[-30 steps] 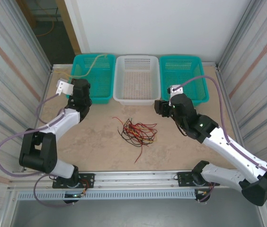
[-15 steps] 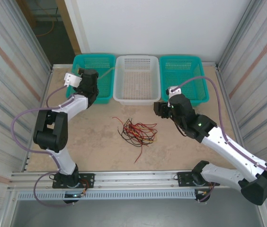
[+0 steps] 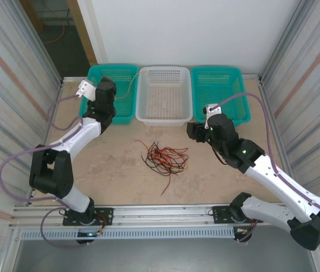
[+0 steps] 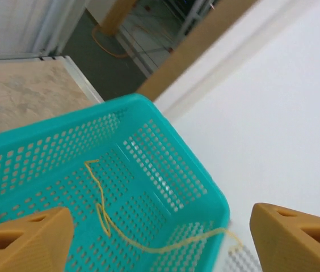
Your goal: Untangle the cables
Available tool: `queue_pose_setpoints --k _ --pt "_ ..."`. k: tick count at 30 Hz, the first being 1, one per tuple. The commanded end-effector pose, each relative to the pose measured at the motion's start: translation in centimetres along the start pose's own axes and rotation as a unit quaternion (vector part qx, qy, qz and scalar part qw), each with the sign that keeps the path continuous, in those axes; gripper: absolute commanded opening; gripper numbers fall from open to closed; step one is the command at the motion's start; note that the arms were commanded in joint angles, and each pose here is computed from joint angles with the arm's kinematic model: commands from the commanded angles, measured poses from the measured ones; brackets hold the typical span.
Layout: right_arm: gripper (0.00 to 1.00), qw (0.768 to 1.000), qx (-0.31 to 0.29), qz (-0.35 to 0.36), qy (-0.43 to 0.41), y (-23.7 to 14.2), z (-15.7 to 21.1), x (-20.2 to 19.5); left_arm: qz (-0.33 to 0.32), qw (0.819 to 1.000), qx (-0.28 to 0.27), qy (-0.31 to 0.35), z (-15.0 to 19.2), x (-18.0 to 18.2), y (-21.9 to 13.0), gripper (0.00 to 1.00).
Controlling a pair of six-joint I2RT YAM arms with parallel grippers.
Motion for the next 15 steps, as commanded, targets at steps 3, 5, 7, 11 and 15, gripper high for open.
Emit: queue_pose_setpoints --k 3,5,7,11,15 --pt "0.63 0.997 0.029 0.063 0.028 0.8 1.0 -1.3 0.080 0.980 0.134 0.121 2.3 0.7 -4.0 0.73" --pt "0.65 0.996 0.045 0.072 0.027 1.6 1.9 -1.4 0.115 0.966 0.186 0.137 3.7 1.2 -5.9 0.67" --pt "0.68 0.996 0.051 0.064 0.022 2.4 3.1 -1.1 0.139 0.948 0.231 0.170 5.4 1.8 -8.1 0.68" --pt "0.75 0.998 0.055 0.029 0.019 3.1 5.4 -0.3 0.169 0.893 0.326 0.262 9.0 3.3 -12.9 0.72" --pt "0.74 0.990 0.133 -0.036 0.029 4.6 7.6 1.0 0.180 0.846 0.437 0.245 12.6 6.0 -15.5 0.68"
Point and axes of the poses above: each hand's point on the last joint's axis, 136 mm out from that joint toward the fingers, its own y axis out along the fingers, its own x axis along the line the jaws close on, z = x × y, the point moved 7 cm from there along -y, back along the fingers, and after that the axes turned 1 degree about y, right-handed, at the moved point
